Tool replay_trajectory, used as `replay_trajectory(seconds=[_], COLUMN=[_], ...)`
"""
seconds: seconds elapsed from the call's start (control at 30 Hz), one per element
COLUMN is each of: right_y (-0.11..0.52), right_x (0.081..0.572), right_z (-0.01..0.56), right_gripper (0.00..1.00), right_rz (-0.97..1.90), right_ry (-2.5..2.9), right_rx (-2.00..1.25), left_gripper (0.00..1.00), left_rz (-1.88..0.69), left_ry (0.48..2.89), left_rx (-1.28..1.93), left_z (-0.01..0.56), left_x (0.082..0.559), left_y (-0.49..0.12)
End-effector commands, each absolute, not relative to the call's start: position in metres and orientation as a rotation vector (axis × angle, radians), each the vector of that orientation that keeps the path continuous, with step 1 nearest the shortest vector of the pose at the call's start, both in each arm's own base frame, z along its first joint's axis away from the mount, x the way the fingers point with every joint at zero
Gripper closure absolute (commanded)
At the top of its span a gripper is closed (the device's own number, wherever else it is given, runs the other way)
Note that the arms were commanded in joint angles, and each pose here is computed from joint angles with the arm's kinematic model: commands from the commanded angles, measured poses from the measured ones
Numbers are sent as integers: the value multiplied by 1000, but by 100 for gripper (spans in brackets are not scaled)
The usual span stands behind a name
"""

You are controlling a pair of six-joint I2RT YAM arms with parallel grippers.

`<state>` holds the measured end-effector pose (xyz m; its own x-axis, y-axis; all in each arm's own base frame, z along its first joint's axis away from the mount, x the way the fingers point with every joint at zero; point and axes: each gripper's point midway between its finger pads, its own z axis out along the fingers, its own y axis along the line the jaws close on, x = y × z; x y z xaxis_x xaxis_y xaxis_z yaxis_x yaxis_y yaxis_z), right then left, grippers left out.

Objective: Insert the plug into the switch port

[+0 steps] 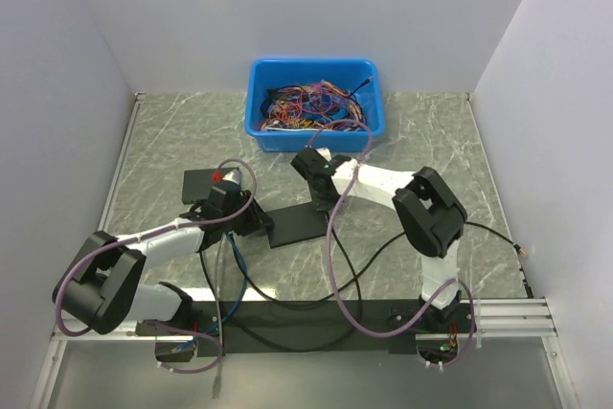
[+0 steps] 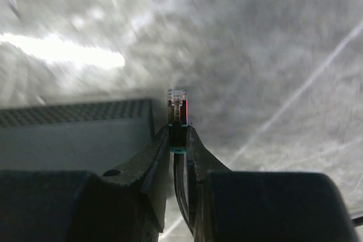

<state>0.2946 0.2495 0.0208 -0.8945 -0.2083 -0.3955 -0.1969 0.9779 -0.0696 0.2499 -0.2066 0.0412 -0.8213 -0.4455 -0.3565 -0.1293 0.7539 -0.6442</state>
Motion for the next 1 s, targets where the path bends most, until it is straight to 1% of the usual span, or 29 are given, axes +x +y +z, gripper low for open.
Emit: replay_trajectory(seconds=[0.0, 0.23, 0.37, 0.5, 0.57, 0.7, 0.73, 0.8, 0.83, 0.97], right_y=[312, 374, 386, 357, 327, 272, 258, 248, 238, 245], right_x=[308, 341, 354, 366, 367, 356, 344, 332, 322, 290], right_z=[41, 67, 85, 105, 117, 132, 132, 129, 126, 112], right_gripper=[100, 100, 100, 100, 100, 100, 100, 100, 100, 100], right_rz=[181, 360, 399, 273, 186, 16, -3, -8, -7, 112], right_ry=[2669, 2583, 2505, 2439, 2410, 2364, 2369, 2379, 2393, 2438], right_rx=[-300, -345, -387, -362, -324, -268, -268, -272, -271, -332], left_gripper=[64, 61, 60, 58, 58, 58, 59, 59, 58, 55], left_rz=[-912, -862, -876, -893, -882, -873, -850, -788, -716, -651], left_ry=[2366, 2352, 2309, 2264, 2271, 2263, 2286, 2260, 2247, 2163], left_rx=[-447, -597, -675, -705, -723, -723, -708, -701, -694, -641], left_z=[63, 61, 67, 73, 70, 69, 67, 71, 74, 99], left_x=[261, 248, 240, 237, 231, 228, 224, 228, 232, 254], left_y=[-216, -196, -187, -182, -178, -174, -172, -163, -154, -148])
